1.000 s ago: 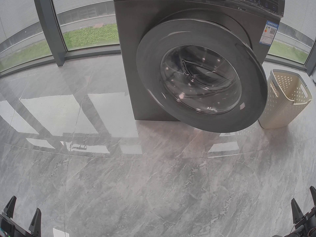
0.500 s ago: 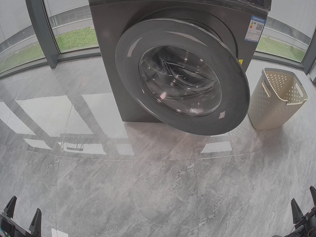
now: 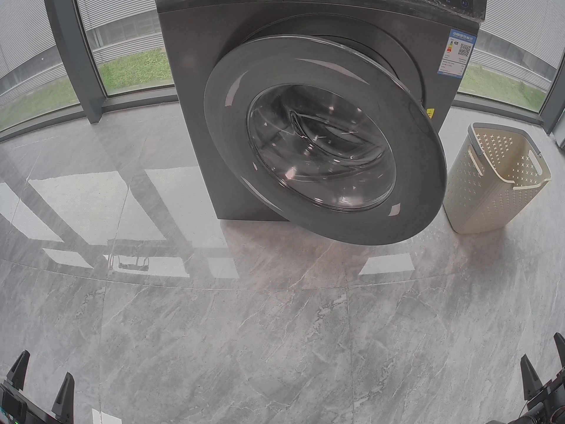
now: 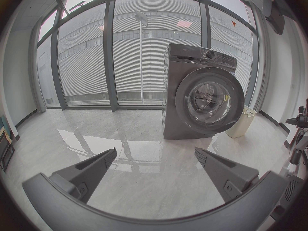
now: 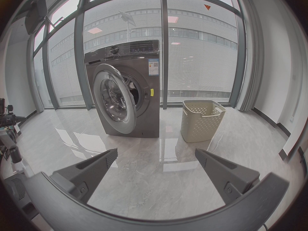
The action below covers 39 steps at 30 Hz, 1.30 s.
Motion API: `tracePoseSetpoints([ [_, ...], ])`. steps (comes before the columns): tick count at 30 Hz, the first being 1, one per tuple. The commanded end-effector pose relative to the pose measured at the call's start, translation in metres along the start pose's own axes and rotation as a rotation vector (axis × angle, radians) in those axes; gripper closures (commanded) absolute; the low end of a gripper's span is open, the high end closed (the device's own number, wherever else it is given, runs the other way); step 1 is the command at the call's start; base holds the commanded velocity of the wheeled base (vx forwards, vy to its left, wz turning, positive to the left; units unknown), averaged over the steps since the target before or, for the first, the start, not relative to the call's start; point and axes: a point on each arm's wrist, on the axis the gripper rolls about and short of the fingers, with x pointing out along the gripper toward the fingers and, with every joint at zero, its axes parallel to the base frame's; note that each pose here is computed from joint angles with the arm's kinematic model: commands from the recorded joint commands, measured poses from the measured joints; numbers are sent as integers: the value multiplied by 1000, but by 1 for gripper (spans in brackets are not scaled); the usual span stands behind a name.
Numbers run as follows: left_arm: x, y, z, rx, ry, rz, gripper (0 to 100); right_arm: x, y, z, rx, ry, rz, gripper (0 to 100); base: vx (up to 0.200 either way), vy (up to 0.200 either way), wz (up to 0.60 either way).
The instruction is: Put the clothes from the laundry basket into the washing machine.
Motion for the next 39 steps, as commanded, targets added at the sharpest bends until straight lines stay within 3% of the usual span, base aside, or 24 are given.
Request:
tracePoseSetpoints([
  [1, 1, 0, -5, -3, 8, 1, 0, 1, 0, -5, 1, 9, 1, 0, 0, -200, 0],
  [14, 1, 0, -5, -7, 6, 3, 0, 0, 0, -4, -9, -6, 2, 0, 0, -46, 0],
  [16, 1, 0, -5, -3, 8, 1, 0, -4, 0, 11, -8, -82, 14, 0, 0, 0, 0],
  [17, 1, 0, -5, -3, 8, 0, 0, -11, 0, 37, 1, -164, 22, 0, 0, 0, 0],
  [18, 1, 0, -5, -3, 8, -2, 0, -12, 0, 55, 25, -178, 40, 0, 0, 0, 0],
  [20, 1, 0, -5, 0, 8, -2, 0, -7, -1, 69, 61, -147, 72, 0, 0, 0, 0],
  [21, 1, 0, -5, 3, 8, -3, 0, 13, -1, 78, 111, -39, 140, 0, 0, 0, 0],
  [22, 1, 0, -5, 3, 8, -3, 0, 15, -1, 79, 113, -30, 144, 0, 0, 0, 0],
  [23, 1, 0, -5, 3, 8, -3, 0, 43, 3, 83, 135, 98, 200, 0, 0, 0, 0],
  [26, 1, 0, -5, 3, 8, -3, 0, 73, 11, 89, 155, 168, 258, 0, 0, 0, 0],
  [28, 1, 0, -5, 3, 8, -3, 0, 122, 27, 102, 204, 208, 307, 0, 0, 0, 0],
  [32, 1, 0, -5, 2, 8, -2, 0, 178, 46, 98, 192, 264, 308, 0, 0, 0, 0],
  [39, 1, 0, -5, 2, 8, -2, 0, 225, 65, 84, 159, 309, 281, 0, 0, 0, 0],
])
